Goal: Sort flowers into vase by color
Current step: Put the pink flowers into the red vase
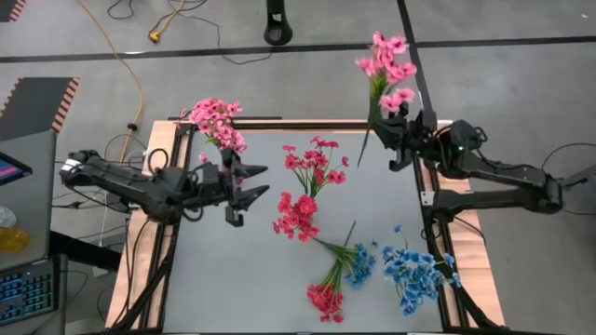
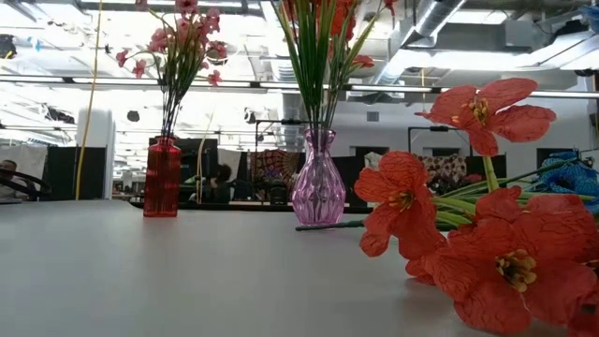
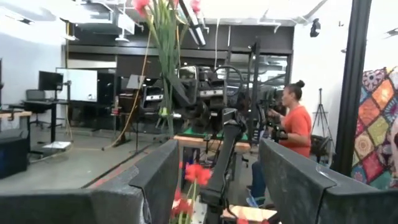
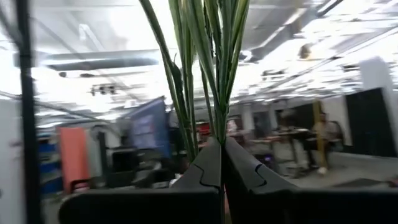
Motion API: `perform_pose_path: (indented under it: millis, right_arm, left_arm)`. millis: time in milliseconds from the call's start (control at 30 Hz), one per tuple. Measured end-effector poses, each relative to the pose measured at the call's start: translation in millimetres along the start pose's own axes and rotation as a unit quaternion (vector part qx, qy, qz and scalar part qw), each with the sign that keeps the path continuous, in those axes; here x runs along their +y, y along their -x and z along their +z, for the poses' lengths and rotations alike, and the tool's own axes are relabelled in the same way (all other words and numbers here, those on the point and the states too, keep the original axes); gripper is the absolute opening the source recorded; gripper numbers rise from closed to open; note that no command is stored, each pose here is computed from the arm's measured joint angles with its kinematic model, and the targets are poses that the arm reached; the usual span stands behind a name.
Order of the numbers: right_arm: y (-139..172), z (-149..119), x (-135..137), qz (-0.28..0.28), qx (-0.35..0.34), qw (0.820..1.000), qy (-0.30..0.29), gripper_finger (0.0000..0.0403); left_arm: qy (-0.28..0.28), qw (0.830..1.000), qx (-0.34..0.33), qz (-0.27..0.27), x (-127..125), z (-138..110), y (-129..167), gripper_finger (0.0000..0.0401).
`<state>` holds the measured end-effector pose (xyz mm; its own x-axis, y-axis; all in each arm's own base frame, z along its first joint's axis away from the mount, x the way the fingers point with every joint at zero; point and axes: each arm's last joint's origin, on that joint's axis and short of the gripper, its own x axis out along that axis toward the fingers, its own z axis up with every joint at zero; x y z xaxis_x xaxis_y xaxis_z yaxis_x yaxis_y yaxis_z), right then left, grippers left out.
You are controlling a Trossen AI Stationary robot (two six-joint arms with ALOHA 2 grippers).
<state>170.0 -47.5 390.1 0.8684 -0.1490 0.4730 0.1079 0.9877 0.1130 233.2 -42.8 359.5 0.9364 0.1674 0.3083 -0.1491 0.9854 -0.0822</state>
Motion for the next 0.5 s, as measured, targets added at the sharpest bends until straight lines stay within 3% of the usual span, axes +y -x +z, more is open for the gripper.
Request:
perform_pose_path:
  millis: [333,500]
  right_arm:
    - [-1,-8,21,0.053,0.033,0.998,-0.029,0.0029]
    - [0,-13,28,0.070,0.052,0.996,-0.036,0.0030]
  left_arm:
    - [-0.012,0.999,0.007,-0.046,-10,-6,-71,0.0208]
    - [-0.019,0.999,0.006,-0.039,-13,-9,-108,0.0208]
